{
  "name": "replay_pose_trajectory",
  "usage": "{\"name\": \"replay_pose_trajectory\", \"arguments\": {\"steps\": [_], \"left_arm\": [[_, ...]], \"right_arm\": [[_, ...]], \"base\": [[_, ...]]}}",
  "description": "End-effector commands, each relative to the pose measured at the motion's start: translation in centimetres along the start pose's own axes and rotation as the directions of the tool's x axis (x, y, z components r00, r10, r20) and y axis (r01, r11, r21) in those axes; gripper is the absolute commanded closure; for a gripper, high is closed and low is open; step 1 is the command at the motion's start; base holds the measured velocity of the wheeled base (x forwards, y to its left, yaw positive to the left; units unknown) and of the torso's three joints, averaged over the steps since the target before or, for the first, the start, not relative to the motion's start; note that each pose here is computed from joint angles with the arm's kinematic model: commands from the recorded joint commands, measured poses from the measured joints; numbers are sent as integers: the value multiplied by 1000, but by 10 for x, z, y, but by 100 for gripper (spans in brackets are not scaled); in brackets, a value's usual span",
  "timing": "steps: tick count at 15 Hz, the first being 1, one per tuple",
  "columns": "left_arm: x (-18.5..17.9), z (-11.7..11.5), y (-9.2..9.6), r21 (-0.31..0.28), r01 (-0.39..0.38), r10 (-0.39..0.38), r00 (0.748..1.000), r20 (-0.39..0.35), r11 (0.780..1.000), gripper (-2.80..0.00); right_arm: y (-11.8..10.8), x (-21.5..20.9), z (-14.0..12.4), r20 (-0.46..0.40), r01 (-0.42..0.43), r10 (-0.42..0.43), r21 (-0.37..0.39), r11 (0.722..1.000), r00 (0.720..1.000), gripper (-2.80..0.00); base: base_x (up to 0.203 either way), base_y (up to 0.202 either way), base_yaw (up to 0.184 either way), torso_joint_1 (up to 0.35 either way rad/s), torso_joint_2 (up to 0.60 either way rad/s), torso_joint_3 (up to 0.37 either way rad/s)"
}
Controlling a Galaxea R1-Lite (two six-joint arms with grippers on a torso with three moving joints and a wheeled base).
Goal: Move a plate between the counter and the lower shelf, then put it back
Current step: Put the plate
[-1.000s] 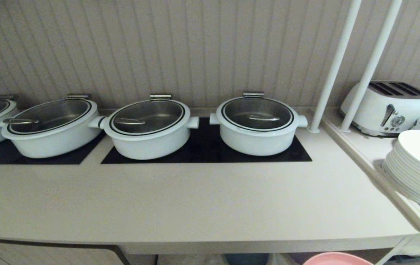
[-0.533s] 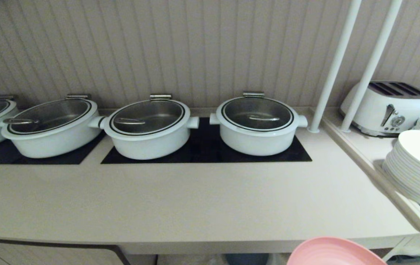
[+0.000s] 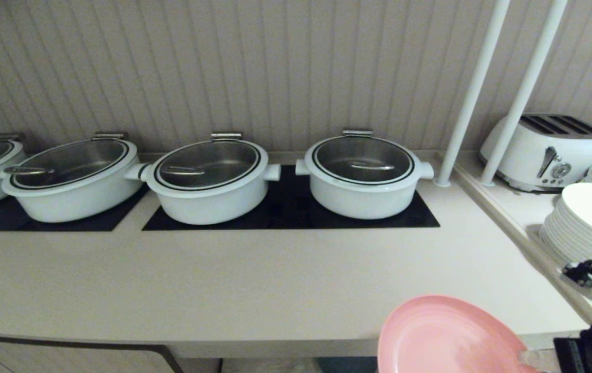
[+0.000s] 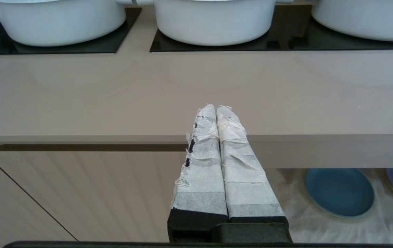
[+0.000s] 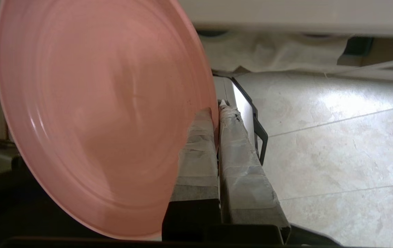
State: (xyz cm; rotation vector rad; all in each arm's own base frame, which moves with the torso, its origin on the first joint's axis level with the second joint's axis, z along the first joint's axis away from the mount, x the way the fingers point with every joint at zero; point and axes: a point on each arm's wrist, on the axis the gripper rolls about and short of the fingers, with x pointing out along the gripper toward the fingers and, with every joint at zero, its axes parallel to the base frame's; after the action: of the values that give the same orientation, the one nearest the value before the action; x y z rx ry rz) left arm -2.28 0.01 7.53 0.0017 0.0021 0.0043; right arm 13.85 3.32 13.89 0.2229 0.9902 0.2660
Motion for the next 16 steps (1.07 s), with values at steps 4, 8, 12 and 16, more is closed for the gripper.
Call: {"name": "replay_pose_trajectory", "arguments": {"steps": [4, 8, 12, 16], "left_arm": [[0, 0, 0, 0, 0, 0, 1000, 1, 1000, 0], [0, 0, 0, 0, 0, 0, 1000, 1, 1000, 0], [0, 0, 0, 0, 0, 0, 1000, 1, 1000, 0], [0, 0, 0, 0, 0, 0, 1000, 1, 1000, 0]], "right_arm": [[4, 22, 31, -44, -8, 8, 6, 1000, 999, 0], [6, 34, 47, -44, -10, 10, 6, 1000, 999, 0], [5, 60, 67, -55, -7, 8, 8, 1000, 998, 0], [12, 83, 91, -61, -19, 18, -9, 1000, 998, 0]], "base": [[0, 0, 0, 0, 0, 0], [0, 0, 0, 0, 0, 0], [0, 0, 0, 0, 0, 0], [0, 0, 0, 0, 0, 0]]}}
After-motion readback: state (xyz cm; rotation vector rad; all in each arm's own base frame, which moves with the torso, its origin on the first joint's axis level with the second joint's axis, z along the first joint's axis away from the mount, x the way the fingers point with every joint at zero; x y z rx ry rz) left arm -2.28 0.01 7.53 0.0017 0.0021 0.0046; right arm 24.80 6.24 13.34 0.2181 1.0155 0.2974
